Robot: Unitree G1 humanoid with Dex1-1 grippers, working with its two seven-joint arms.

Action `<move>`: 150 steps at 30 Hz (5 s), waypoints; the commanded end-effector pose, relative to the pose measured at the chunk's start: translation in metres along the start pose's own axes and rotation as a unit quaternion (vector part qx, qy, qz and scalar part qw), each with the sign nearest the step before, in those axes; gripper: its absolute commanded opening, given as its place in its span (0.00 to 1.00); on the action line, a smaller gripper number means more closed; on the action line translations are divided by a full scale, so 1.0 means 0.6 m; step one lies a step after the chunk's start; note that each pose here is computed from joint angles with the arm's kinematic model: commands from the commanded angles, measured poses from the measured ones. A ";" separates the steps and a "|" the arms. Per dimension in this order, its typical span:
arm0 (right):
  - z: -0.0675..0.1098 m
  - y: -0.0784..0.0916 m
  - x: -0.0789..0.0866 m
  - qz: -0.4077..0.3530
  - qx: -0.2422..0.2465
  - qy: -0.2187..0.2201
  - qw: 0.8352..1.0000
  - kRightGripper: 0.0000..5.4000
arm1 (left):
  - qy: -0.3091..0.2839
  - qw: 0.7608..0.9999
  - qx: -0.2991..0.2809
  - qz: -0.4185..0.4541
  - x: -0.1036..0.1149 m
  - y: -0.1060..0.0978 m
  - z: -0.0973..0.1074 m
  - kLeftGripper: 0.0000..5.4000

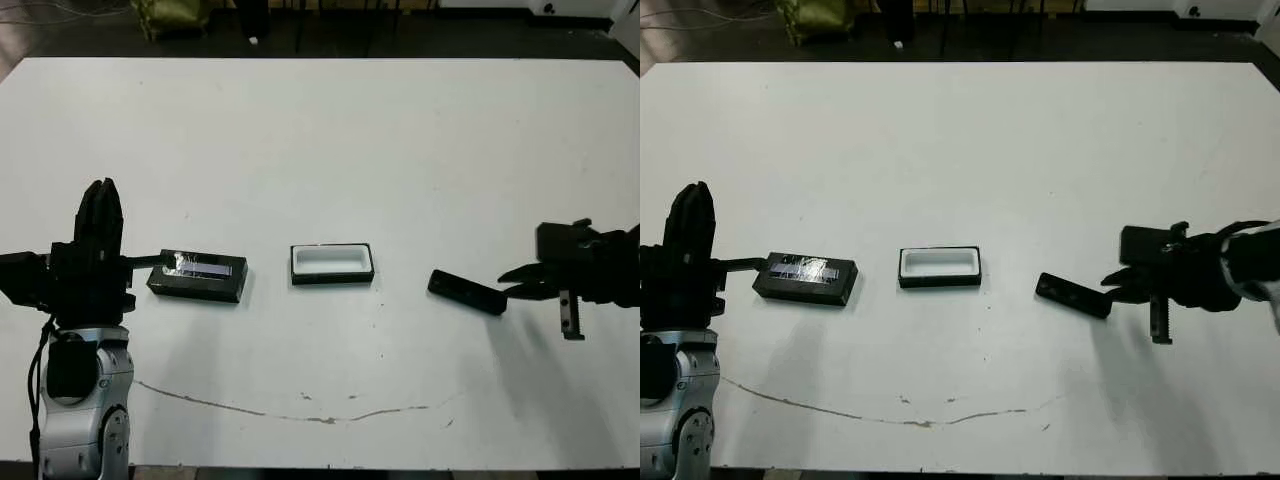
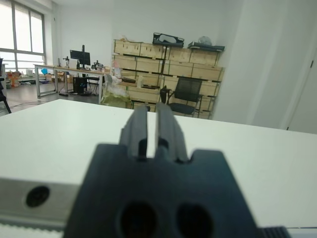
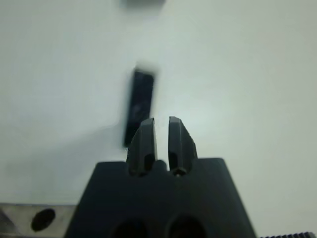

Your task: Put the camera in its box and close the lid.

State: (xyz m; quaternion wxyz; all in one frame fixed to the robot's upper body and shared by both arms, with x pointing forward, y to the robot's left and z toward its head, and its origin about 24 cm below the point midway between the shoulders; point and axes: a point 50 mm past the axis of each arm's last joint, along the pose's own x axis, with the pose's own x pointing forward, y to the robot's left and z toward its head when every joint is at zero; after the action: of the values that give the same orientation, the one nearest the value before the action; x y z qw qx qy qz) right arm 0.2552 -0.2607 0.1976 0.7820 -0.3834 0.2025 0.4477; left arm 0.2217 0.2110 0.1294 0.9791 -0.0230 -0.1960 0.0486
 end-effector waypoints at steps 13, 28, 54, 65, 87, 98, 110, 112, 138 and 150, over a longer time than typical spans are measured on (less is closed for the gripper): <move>-0.014 0.026 -0.015 -0.044 0.089 -0.092 0.991 0.19 | 0.023 1.000 -0.001 0.008 -0.005 0.004 -0.009 0.00; -0.030 0.057 0.024 -0.006 0.144 -0.072 0.987 0.80 | 0.027 1.000 -0.001 0.007 -0.005 0.003 -0.009 0.00; -0.048 0.060 0.045 0.039 0.165 -0.006 0.985 0.68 | 0.030 0.999 0.001 0.012 -0.010 0.002 -0.010 0.00; -0.046 0.049 0.051 0.049 0.145 -0.013 0.988 0.88 | 0.029 1.000 0.003 0.012 -0.011 0.002 -0.008 0.00; -0.052 0.035 0.079 0.079 0.136 -0.010 0.987 1.00 | 0.030 0.999 0.008 0.011 -0.012 0.003 -0.010 0.00; -0.059 0.036 0.095 0.081 0.139 0.001 0.987 1.00 | 0.031 0.999 0.001 0.014 -0.013 0.001 -0.008 0.00; -0.086 0.039 0.105 0.085 0.155 0.020 0.984 0.99 | 0.032 0.999 0.005 0.015 -0.014 0.001 -0.008 0.00; -0.089 0.042 0.105 0.082 0.149 0.026 0.985 0.95 | 0.033 0.999 0.005 0.015 -0.014 0.001 -0.008 0.00; -0.094 0.090 0.100 0.078 0.191 0.042 0.978 0.24 | 0.029 0.999 0.008 0.013 -0.013 0.005 -0.008 0.00; -0.134 0.091 0.107 0.033 0.182 0.032 0.982 0.06 | 0.030 0.999 0.001 0.014 -0.013 0.004 -0.007 0.00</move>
State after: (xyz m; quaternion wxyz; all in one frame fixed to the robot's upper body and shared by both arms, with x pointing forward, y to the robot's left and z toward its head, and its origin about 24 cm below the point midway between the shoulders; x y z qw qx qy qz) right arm 0.2512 -0.2643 0.1001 0.8205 -0.2438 0.2804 0.4343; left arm 0.2169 0.2106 0.1276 0.9811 -0.0255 -0.1831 0.0564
